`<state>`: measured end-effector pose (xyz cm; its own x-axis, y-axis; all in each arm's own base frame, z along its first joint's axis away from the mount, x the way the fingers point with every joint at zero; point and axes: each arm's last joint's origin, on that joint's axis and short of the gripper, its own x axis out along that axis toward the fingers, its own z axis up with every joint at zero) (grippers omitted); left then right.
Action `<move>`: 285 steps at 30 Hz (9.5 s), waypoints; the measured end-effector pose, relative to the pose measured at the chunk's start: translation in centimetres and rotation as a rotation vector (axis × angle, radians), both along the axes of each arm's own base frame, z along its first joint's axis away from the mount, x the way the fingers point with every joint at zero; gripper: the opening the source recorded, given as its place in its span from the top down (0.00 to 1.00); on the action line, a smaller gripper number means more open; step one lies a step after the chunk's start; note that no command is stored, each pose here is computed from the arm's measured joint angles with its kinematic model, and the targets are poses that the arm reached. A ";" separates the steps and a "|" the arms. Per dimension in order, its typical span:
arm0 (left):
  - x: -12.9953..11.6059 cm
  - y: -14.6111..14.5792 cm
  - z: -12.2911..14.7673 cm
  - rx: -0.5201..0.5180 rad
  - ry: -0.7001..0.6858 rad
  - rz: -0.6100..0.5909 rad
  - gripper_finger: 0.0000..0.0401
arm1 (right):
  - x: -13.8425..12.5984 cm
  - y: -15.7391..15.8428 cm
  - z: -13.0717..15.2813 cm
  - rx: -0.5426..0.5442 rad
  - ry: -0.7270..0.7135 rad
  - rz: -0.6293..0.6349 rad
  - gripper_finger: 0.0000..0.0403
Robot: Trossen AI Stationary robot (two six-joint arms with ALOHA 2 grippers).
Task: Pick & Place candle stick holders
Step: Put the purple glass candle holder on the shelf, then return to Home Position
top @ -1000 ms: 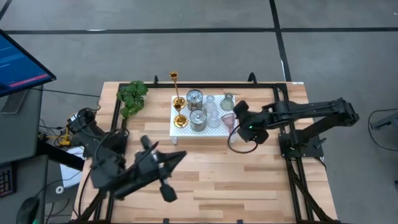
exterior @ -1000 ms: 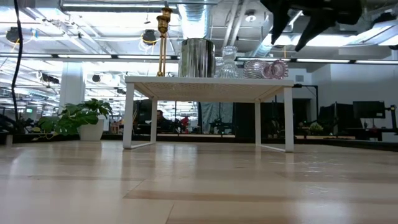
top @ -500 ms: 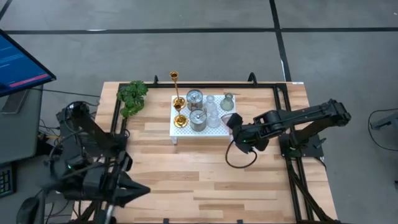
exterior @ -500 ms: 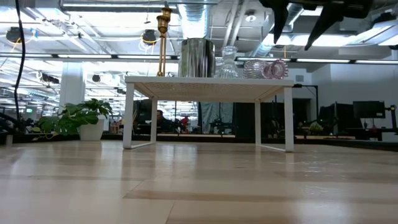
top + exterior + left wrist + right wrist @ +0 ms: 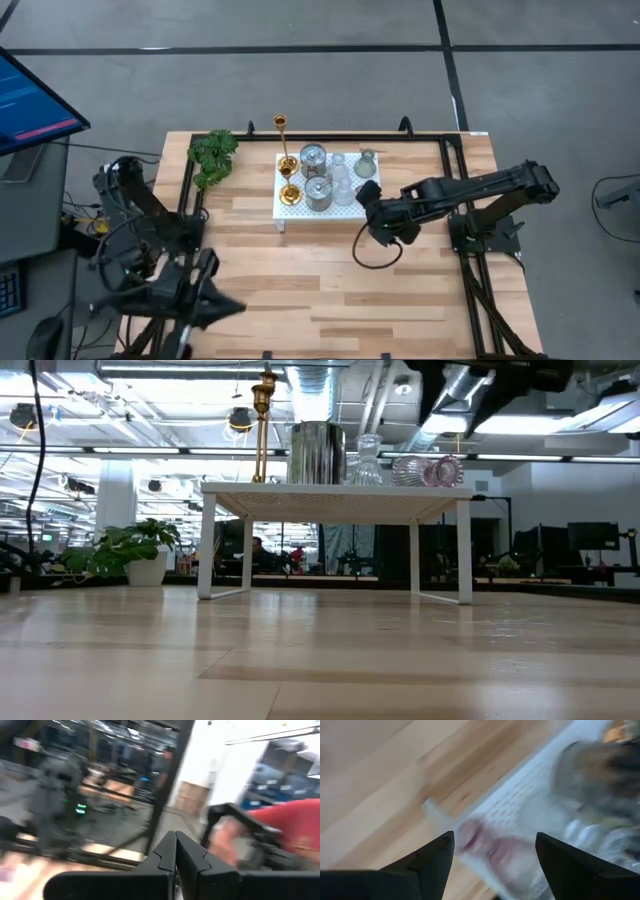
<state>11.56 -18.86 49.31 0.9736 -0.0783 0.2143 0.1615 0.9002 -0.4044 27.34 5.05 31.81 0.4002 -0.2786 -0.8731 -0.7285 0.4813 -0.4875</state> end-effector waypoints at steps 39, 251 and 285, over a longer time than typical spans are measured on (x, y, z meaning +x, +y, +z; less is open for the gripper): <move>-0.8 3.0 -10.9 0.014 0.116 0.024 0.99 | -2.7 4.6 -1.9 0.128 -0.627 -0.848 0.33; -9.2 17.9 -11.3 -0.109 -0.397 -0.249 0.99 | -19.3 -7.9 20.4 0.815 -1.123 -0.502 0.73; -6.5 12.0 -27.5 -0.096 -0.212 -0.493 0.99 | -19.2 -7.2 -10.2 1.435 -1.336 -0.669 0.74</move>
<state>5.08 -6.87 21.82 0.7609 -0.4852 0.4308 0.6422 0.6577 -0.3937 8.17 -2.13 21.62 0.9803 -0.1542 0.1231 0.0876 0.8992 0.4286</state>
